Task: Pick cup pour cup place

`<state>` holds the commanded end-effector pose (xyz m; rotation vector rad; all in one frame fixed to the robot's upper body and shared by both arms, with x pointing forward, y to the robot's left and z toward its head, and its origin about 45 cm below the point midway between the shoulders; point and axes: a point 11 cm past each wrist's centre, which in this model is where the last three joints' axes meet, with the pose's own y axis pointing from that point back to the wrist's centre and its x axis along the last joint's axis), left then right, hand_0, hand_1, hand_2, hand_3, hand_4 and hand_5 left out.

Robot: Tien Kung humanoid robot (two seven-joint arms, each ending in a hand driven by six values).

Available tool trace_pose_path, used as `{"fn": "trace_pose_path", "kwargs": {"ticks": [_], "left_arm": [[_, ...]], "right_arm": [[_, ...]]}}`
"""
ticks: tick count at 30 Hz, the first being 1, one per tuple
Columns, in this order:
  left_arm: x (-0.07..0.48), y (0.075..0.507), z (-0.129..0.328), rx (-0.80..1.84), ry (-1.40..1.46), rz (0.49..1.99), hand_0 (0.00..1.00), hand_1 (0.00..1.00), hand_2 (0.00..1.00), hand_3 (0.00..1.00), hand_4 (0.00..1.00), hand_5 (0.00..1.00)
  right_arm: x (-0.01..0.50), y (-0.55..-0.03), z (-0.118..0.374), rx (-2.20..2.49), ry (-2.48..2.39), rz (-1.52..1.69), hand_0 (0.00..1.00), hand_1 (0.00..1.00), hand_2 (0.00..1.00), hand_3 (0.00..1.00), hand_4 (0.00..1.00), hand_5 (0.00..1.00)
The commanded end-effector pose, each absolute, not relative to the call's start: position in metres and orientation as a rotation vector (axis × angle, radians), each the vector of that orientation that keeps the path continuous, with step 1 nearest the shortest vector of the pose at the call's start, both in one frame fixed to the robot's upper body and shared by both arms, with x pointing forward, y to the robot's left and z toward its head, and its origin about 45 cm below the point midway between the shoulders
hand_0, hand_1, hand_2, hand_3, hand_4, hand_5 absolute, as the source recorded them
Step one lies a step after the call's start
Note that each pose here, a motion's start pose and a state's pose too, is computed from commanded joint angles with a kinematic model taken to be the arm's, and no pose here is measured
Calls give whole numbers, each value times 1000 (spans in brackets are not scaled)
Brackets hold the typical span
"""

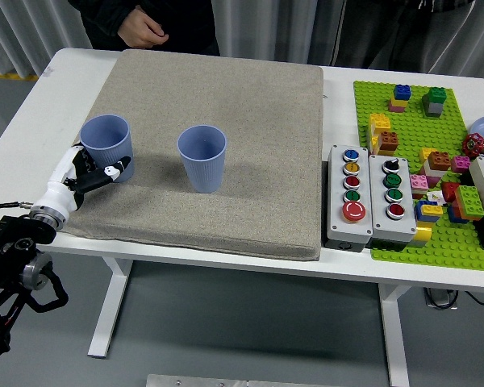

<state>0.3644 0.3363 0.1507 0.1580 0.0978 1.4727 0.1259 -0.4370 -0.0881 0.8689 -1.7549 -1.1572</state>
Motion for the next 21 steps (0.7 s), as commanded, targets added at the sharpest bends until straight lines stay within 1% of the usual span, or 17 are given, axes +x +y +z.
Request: {"fn": "trace_pose_path", "kwargs": {"ticks": [1,2,6,7,13,14,19,20,21], "left_arm": [[364,336,150,158,98,1473,900,867,984,995,750,62],[364,336,150,160,98,1472,864,839,966,953,758,69],[364,335,150,157,100,1475,864,839,966,953,758,69],[364,335,150,157,99,1476,800,746,866,833,749,78],[364,335,151,162,88,1486,800,746,866,833,749,78],[364,335,151,163,88,1486,739,659,724,729,746,74],[364,334,150,161,84,1501,739,659,724,729,746,74],[364,334,150,160,84,1502,632,606,662,634,733,81],[364,333,150,160,83,1502,632,606,662,634,733,81]], "right_arm": [[126,-437,-88,869,-1755,-1157,716,672,657,616,2,248],[126,-437,-88,869,-1755,-1157,716,672,657,616,2,248],[125,-437,-88,868,-1755,-1157,716,672,657,616,2,248],[125,-437,-88,868,-1754,-1157,716,672,657,615,2,248],[125,-437,-88,869,-1753,-1156,716,672,657,615,2,248],[125,-437,-88,869,-1753,-1156,716,672,657,616,2,246],[127,-437,-88,870,-1754,-1155,716,672,657,616,2,246],[127,-437,-88,871,-1755,-1155,716,672,657,615,2,245],[127,-437,-88,871,-1756,-1155,716,672,657,615,2,245]]}}
